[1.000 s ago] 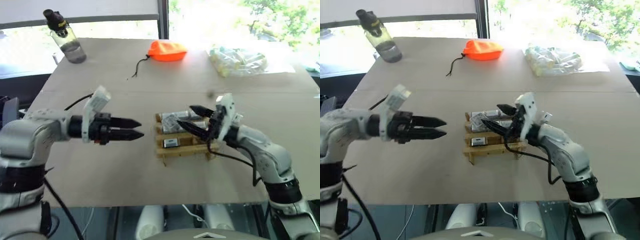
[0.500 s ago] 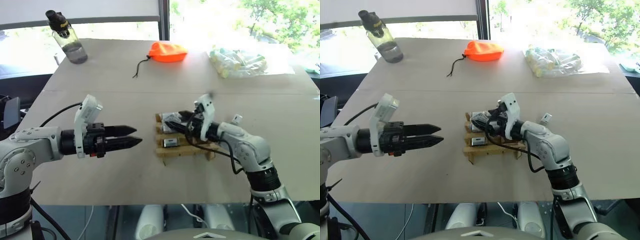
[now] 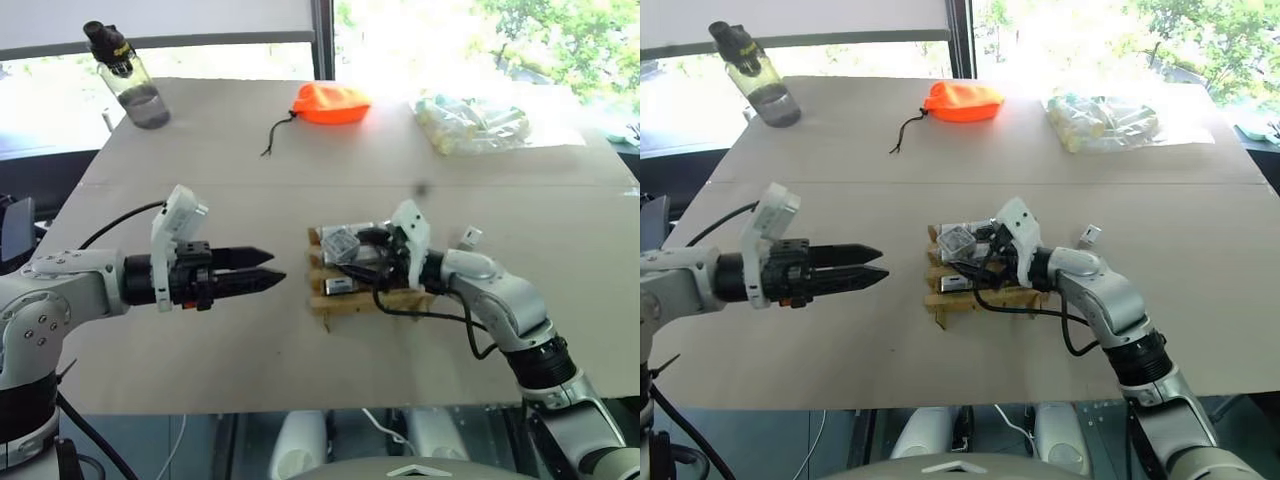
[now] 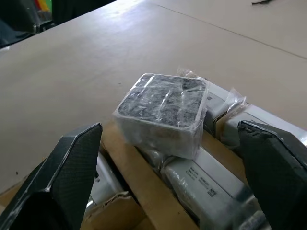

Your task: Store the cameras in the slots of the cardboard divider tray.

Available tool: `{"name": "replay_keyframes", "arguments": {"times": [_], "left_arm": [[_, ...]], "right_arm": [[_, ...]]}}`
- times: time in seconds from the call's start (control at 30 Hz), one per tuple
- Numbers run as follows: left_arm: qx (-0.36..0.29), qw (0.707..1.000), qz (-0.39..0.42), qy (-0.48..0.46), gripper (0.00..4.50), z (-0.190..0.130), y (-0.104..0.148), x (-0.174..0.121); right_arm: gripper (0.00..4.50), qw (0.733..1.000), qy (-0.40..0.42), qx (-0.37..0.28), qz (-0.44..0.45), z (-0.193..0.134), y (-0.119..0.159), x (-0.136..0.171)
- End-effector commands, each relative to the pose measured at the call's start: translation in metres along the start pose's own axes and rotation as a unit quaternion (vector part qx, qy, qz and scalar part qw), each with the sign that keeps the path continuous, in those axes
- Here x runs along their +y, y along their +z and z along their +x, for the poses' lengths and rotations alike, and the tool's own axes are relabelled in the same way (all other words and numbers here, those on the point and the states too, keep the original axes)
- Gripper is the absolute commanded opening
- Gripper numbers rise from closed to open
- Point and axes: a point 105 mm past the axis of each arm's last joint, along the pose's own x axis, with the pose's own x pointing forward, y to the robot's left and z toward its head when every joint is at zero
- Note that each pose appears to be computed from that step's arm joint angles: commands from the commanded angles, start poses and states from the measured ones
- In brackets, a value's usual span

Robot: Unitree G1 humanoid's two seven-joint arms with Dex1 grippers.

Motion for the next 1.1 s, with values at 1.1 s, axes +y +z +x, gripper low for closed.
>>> {"name": "replay_keyframes", "arguments": {"times": [1.1], "left_arm": [[-0.012, 1.000, 0.012, 0.013, 2.82, -0.008, 0.001, -0.002]], "right_arm": [[4.50, 0.995, 0.095, -0.034, 0.011, 0.009, 0.034, 0.003]]}}
